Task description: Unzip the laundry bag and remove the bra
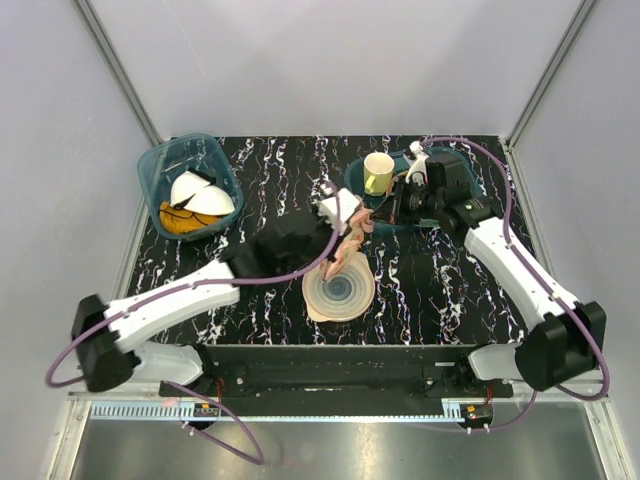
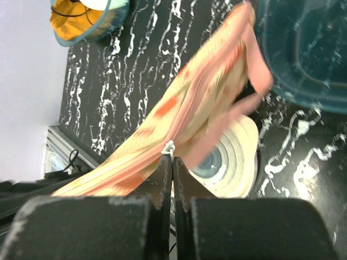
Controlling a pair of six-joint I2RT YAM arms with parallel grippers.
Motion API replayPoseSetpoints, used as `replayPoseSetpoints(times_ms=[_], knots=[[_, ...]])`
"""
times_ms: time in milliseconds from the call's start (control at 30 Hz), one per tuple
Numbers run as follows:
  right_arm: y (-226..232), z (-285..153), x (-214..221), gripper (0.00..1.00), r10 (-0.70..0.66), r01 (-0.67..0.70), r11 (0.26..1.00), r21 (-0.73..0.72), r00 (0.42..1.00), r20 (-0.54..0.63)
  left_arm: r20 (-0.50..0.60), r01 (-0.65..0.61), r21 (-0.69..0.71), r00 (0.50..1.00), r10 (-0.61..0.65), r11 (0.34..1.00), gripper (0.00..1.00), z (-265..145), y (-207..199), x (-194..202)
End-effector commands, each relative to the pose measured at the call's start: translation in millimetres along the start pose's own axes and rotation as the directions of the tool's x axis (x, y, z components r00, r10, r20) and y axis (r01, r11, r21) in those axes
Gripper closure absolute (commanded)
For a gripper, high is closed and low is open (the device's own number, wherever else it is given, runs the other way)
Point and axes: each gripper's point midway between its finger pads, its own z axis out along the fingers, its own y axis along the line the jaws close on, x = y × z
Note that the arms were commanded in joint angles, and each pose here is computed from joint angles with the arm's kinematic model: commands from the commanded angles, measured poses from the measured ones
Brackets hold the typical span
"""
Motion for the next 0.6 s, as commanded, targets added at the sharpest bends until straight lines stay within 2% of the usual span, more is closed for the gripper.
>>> replayPoseSetpoints(times_ms=[0, 200, 567], knots=[[-1, 21, -45, 1.00, -0.051, 0.055, 0.998, -0.041, 0.994, 0.100, 0.232, -0.051, -0.035, 0.971, 0.058, 0.998, 1.00, -61, 22, -60], [7, 48, -52, 1.00, -0.024, 0.034, 0.991, -0.133, 0.997, 0.077, 0.288, -0.088, -0.055, 0.952, 0.100, 0.995, 1.00, -87, 37, -63], [-16, 19, -55, 1.00, -0.026, 0.030, 0.999, -0.027, 0.991, 0.134, 0.311, -0.014, -0.266, 0.945, 0.099, 0.964, 1.00, -136, 107, -40]])
